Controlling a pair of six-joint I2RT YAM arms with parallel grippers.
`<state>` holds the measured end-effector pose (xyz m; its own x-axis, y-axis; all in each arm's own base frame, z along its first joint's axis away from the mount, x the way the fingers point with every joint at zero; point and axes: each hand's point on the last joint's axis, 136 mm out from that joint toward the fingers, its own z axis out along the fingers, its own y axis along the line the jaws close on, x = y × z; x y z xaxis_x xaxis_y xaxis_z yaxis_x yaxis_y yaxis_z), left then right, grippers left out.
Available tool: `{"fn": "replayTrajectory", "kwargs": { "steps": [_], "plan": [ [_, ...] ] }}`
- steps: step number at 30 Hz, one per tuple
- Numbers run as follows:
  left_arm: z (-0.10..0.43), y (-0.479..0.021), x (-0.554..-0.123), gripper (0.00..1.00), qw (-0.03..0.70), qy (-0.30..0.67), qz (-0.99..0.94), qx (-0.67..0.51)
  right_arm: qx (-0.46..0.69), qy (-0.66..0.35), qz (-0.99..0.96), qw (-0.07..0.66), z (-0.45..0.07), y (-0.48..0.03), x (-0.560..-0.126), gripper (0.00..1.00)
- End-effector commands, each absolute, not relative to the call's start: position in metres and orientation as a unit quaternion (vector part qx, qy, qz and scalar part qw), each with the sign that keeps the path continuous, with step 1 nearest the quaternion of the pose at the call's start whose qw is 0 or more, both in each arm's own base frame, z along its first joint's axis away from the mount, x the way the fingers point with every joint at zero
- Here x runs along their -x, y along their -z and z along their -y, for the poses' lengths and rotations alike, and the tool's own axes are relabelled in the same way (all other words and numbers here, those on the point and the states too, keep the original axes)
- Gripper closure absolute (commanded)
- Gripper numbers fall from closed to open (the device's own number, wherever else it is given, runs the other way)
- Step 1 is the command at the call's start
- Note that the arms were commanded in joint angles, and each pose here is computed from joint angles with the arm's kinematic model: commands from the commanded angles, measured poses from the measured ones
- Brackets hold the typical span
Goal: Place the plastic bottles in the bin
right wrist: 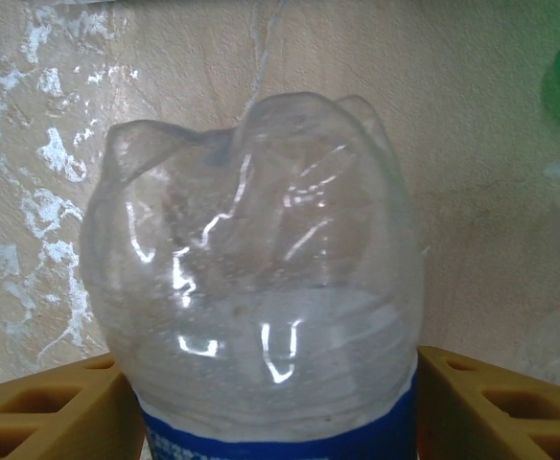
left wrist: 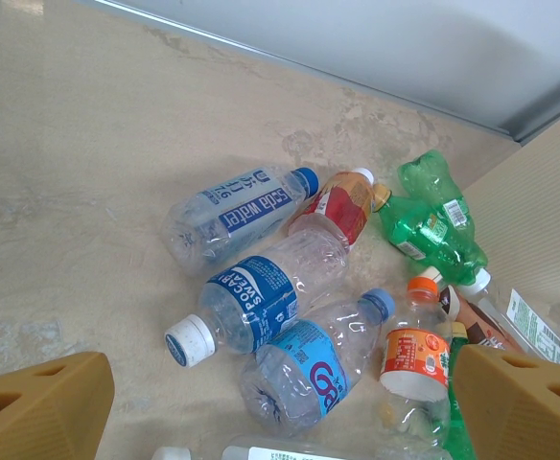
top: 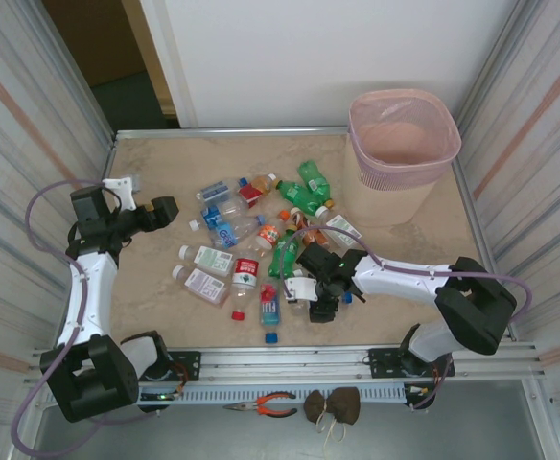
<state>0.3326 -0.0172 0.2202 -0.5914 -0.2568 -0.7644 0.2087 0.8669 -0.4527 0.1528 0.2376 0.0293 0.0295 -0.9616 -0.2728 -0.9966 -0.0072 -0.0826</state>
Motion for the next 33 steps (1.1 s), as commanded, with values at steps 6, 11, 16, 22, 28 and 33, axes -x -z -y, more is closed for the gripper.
{"fn": "replayTrajectory", "kwargs": {
  "steps": [6, 11, 16, 22, 28, 33],
  "plan": [
    [0.018, -0.226, -0.329, 0.08, 0.461, 0.261, -0.848, 0.015, 0.713, -0.059, -0.688, 0.121, -0.235, -0.026, -0.151, 0.30],
    [0.018, -0.226, -0.328, 0.08, 0.462, 0.261, -0.848, 0.015, 0.714, -0.054, -0.690, 0.105, -0.232, -0.019, -0.150, 0.32],
    [0.018, -0.226, -0.327, 0.08, 0.462, 0.262, -0.847, 0.014, 0.710, -0.054, -0.694, 0.108, -0.233, -0.024, -0.151, 0.36],
    [0.019, -0.227, -0.327, 0.08, 0.463, 0.262, -0.847, 0.012, 0.698, -0.073, -0.700, 0.133, -0.238, -0.049, -0.149, 0.43],
    [0.020, -0.228, -0.326, 0.08, 0.464, 0.263, -0.846, 0.011, 0.675, -0.102, -0.709, 0.177, -0.245, -0.092, -0.150, 0.46],
    [0.018, -0.228, -0.327, 0.08, 0.465, 0.260, -0.846, 0.011, 0.607, -0.135, -0.741, 0.253, -0.253, -0.152, -0.175, 0.47]
  ]
}}
